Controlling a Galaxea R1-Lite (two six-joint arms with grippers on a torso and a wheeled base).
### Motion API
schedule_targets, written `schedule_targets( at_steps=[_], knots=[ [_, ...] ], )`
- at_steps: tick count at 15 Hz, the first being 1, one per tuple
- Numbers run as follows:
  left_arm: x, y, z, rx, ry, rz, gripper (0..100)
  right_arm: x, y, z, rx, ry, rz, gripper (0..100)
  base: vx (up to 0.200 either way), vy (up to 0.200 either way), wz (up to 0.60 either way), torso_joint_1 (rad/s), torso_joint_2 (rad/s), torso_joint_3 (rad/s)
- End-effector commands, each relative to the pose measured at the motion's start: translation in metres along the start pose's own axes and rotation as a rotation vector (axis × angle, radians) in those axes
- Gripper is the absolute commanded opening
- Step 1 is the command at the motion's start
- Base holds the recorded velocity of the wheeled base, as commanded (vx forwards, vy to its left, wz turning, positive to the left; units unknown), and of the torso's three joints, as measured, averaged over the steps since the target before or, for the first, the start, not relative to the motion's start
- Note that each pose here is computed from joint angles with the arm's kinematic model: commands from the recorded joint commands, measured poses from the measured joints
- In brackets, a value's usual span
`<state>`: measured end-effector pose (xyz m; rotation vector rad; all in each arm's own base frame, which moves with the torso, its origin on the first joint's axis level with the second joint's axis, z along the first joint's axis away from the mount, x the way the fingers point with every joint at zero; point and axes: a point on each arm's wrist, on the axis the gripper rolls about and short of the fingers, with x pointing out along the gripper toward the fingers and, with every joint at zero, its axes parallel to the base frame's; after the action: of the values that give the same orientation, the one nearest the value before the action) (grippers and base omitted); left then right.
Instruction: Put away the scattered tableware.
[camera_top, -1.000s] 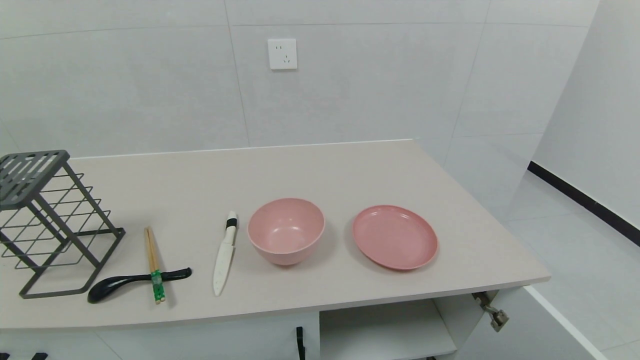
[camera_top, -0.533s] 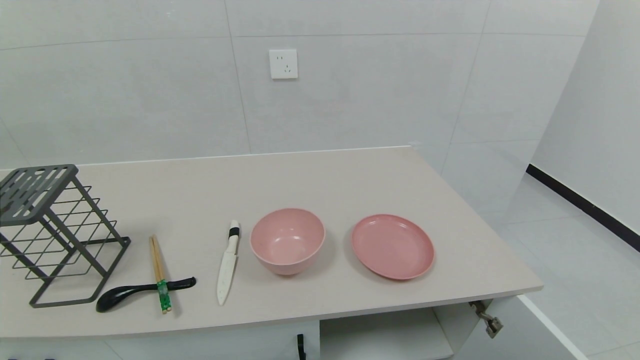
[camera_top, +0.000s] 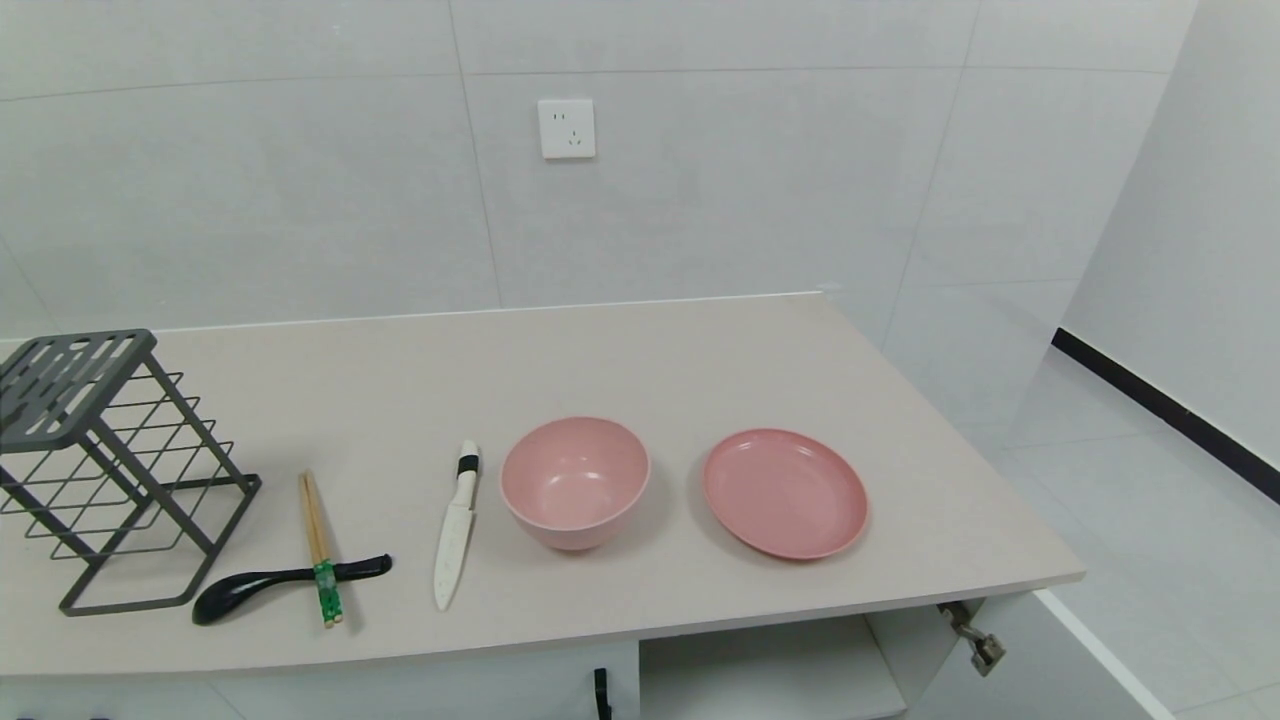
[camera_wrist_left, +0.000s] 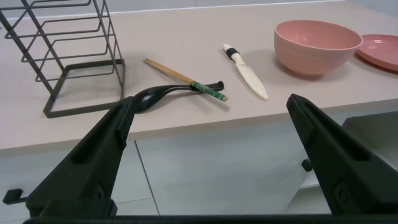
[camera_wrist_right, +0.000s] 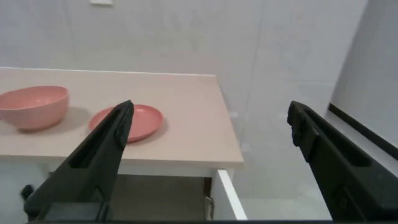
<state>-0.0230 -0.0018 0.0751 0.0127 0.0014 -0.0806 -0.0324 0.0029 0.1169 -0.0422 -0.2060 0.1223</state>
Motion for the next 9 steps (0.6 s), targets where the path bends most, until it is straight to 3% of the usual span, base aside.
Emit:
schedule_targets(
  at_steps=[1, 4, 6, 9],
  knots=[
    [0.000, 0.000, 0.000, -0.001, 0.001, 0.001, 100, 0.006, 0.000, 0.036, -0.002, 0.025, 0.113, 100, 0.000, 0.000, 0.00, 0.000, 0.00, 0.000],
    [0.000, 0.000, 0.000, 0.001, 0.001, 0.001, 100, 0.050, -0.002, 0.068, 0.076, 0.170, 0.389, 100, 0.000, 0.000, 0.00, 0.000, 0.00, 0.000],
    [0.000, 0.000, 0.000, 0.001, 0.001, -0.001, 100, 0.091, -0.001, 0.072, 0.126, 0.293, 0.475, 100, 0.000, 0.000, 0.00, 0.000, 0.00, 0.000],
    [0.000, 0.000, 0.000, 0.001, 0.001, 0.001, 100, 0.160, 0.000, 0.053, 0.147, 0.407, 0.482, 100, 0.000, 0.000, 0.00, 0.000, 0.00, 0.000]
  ],
)
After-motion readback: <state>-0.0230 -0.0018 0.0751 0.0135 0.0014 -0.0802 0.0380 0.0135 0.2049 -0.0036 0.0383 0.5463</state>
